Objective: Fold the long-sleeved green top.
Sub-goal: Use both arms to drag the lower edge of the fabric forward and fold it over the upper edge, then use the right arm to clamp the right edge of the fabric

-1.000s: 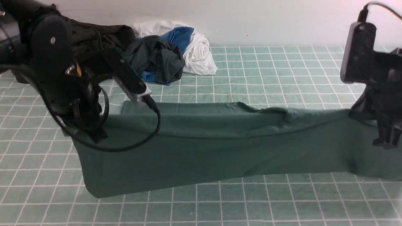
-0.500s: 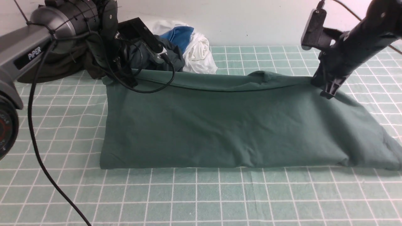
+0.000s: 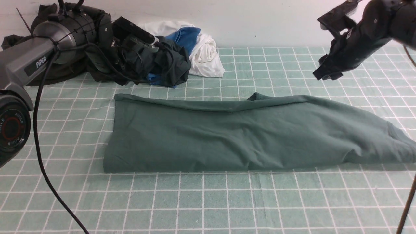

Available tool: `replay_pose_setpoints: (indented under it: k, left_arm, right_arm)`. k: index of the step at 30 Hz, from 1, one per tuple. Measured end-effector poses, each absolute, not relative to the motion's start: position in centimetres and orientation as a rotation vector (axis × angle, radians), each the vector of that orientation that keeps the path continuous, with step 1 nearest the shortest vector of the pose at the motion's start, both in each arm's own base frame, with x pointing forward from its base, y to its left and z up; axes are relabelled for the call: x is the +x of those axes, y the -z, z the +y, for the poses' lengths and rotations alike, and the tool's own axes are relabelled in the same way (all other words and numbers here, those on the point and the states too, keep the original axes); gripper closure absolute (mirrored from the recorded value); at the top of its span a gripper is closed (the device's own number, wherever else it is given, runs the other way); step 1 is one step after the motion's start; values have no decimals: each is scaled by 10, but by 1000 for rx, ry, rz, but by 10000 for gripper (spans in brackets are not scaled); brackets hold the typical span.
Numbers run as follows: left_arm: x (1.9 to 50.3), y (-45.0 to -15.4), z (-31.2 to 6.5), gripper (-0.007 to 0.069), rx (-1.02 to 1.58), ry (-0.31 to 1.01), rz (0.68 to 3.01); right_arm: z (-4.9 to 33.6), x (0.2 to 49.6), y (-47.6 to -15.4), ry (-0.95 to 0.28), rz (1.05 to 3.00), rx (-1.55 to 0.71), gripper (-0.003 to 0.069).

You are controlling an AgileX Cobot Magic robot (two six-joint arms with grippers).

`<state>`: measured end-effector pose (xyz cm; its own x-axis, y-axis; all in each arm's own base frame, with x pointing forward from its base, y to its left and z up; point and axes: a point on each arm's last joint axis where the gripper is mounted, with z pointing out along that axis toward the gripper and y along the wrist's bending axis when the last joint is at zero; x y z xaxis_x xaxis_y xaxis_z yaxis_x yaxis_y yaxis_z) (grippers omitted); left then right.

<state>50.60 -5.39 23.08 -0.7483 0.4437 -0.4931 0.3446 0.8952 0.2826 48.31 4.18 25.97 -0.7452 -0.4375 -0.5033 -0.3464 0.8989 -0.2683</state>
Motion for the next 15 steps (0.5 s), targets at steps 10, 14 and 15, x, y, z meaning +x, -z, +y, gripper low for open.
replay_pose_setpoints:
  k: [10,14,15]
  left_arm:
    - [482,-238,-93,361,610,30,2703]
    - [475,-223,-113,568,743,113,2712]
    - [475,-220,-115,594,758,135,2713]
  right_arm:
    - [7,437,-279,71,2767,-303,298]
    - [-18,413,-267,1,2817,-183,320]
    - [-26,404,-262,2,2827,-150,324]
